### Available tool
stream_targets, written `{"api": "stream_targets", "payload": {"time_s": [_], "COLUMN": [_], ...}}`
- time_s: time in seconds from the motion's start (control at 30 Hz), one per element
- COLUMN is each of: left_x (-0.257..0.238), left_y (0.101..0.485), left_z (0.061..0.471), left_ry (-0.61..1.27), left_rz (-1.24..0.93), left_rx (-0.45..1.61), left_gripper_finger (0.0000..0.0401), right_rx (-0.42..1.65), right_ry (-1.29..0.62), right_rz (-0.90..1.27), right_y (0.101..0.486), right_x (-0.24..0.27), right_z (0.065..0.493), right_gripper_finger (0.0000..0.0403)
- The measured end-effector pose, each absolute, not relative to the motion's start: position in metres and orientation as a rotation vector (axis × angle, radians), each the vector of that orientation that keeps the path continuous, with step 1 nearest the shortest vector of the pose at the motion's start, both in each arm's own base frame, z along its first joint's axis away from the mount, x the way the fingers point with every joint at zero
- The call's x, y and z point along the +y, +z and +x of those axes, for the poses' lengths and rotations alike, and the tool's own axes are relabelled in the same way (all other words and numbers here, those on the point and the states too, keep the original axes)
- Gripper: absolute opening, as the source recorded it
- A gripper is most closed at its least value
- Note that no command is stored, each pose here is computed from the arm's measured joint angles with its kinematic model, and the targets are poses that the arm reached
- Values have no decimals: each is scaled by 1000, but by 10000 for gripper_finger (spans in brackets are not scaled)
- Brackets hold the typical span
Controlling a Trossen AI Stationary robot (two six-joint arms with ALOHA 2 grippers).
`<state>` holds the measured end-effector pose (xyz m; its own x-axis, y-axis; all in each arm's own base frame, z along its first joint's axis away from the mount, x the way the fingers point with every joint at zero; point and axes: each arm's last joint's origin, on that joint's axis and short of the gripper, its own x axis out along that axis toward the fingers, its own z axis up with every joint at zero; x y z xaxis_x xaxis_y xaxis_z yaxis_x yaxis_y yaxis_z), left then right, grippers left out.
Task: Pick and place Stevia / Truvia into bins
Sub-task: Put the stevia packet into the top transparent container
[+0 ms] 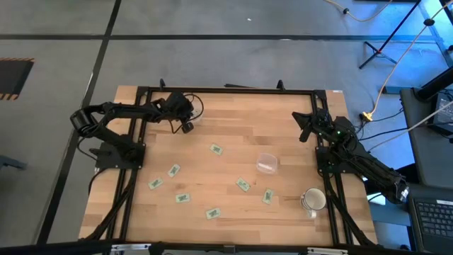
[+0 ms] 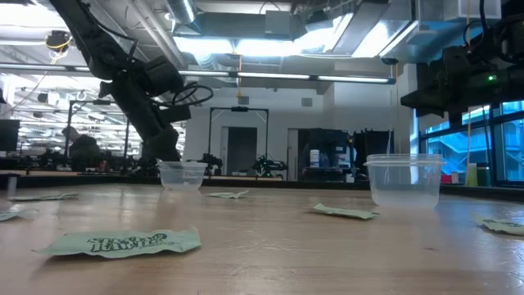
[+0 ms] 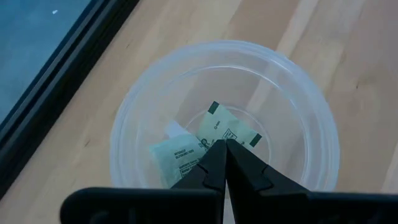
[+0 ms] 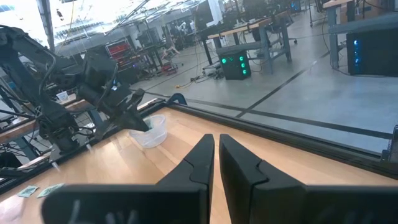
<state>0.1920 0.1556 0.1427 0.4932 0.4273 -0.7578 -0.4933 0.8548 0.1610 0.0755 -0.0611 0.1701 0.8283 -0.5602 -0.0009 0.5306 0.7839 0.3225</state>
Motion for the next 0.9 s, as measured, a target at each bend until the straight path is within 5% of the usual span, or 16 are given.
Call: {"api": "stream_targets", "payload": {"time_s": [0.67,0.9], "left_x": [158,138], "left_y": [151,177], "left_z": [193,204], "left_ry": [652,398], "left_rz": [-52,-11], "left_rx": [840,662], "left_gripper_finger": [37,28], "right_rx": [-97,-97], "right_ry": [-589,-589], "right_rz": [319,319], "right_y": [170,170], "right_x": [-61,-61], "right_z": [75,75], "right_gripper_finger": [30,30]}}
